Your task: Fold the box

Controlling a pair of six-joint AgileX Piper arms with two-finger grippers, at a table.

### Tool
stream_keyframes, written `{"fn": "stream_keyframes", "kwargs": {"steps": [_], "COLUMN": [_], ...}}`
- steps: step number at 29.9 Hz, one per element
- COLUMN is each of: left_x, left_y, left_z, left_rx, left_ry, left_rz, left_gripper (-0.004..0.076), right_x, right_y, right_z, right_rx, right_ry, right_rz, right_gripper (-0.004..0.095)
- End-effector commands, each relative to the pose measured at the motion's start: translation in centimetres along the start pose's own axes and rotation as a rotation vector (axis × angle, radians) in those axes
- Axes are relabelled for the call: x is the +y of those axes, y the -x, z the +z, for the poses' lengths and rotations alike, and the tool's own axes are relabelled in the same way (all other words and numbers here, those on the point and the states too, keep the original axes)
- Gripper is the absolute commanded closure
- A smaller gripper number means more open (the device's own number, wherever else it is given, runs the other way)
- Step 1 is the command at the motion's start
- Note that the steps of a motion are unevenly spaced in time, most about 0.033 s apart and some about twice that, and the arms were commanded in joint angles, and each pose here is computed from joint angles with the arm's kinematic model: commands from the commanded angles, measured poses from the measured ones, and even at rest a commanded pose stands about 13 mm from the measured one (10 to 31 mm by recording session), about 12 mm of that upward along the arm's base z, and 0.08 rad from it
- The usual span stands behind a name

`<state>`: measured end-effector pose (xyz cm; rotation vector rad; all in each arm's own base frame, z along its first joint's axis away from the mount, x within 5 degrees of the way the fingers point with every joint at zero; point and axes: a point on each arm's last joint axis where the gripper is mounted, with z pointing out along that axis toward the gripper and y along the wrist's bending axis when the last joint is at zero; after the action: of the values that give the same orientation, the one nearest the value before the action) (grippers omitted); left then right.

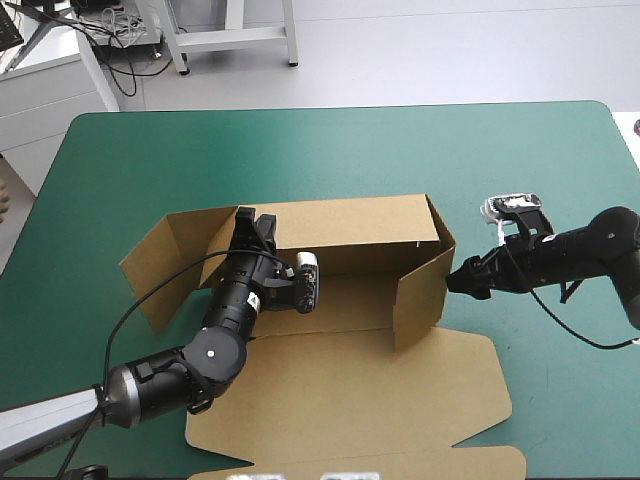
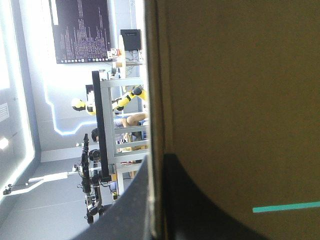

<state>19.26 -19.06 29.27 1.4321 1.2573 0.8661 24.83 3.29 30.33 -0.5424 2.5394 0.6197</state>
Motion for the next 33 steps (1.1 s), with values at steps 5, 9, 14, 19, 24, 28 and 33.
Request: {"fn": "stream_keyframes", "kwargs": {"steps": [5, 9, 14, 19, 24, 28, 33], "left_x": [2.3, 2.3, 2.3, 2.3, 2.3, 2.3, 2.3], "left_y": [0.0, 0.0, 0.0, 0.0, 0.0, 0.0, 0.0], "left_z": [-0.8, -0.8, -0.8, -0.8, -0.8, -0.8, -0.8], "left_rx": [-0.009, -0.007, -0.007, -0.007, -0.007, -0.007, -0.007], "left_ry": [0.123, 0.119, 0.119, 0.119, 0.119, 0.119, 0.119], "left_rz": [0.017, 0.013, 0.010, 0.010, 0.010, 0.010, 0.010], "left_gripper": [0.0734, 0.0734, 0.0734, 0.0734, 0.0734, 0.0734, 0.0734], "right_x": [1.6, 2.0, 3.0, 4.9, 5.9, 6.3, 7.0], "right_y": [0.9, 0.9, 0.5, 0.1, -1.0, -2.1, -2.5], "right_z": [-1.3, -0.8, 1.4, 2.5, 2.2, 2.6, 4.0], "right_rx": [-0.098, -0.141, -0.165, -0.250, -0.404, -0.460, -0.500], "right_ry": [0.086, 0.137, 0.129, 0.046, -0.080, -0.133, -0.181], "right_rz": [-0.066, -0.082, -0.105, -0.170, -0.183, -0.189, -0.226], "right_gripper": [0.0194, 0.0194, 0.0194, 0.0194, 0.0194, 0.0194, 0.0253]}}
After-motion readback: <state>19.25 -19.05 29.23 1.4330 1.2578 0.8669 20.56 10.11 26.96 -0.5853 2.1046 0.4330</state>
